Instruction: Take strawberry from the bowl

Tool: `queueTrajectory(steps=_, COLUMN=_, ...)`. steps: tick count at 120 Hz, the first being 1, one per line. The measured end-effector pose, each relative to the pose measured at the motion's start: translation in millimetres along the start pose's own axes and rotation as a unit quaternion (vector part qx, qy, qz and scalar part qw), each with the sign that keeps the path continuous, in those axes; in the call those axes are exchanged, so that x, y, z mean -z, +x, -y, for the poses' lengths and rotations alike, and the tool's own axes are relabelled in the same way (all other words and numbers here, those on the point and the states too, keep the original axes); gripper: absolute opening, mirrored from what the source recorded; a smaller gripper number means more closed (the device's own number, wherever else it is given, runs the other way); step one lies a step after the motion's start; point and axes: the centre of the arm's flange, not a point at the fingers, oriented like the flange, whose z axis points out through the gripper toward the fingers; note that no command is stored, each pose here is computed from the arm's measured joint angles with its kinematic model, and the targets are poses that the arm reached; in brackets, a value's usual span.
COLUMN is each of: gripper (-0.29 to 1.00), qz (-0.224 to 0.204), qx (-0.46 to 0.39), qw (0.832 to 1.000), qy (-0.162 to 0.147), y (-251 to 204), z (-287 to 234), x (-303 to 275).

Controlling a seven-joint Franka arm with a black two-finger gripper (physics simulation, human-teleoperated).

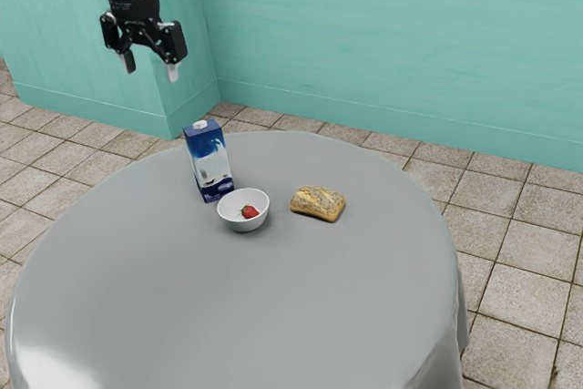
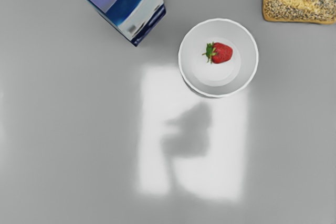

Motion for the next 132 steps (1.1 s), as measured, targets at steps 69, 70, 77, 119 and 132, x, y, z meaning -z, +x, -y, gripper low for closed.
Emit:
queueTrajectory(steps=69, gripper=0.68, qz=-0.002, qx=0.218, qw=0.976, qy=-0.009, y=25, z=-11, x=-53)
queueTrajectory(steps=70, gripper=0.68, qz=0.001, qx=0.224, qw=0.974, qy=-0.007, y=27, z=-12, x=-60)
queueTrajectory(steps=77, gripper=0.68, qz=0.019, qx=0.270, qw=0.963, qy=0.003, y=36, z=-16, x=-105)
queueTrajectory(steps=119, gripper=0.68, qz=0.023, qx=0.471, qw=0.882, qy=0.015, y=76, z=-29, x=-246)
queueTrajectory(steps=132, gripper=0.68, qz=0.015, qx=0.519, qw=0.855, qy=0.005, y=92, z=-25, x=-265)
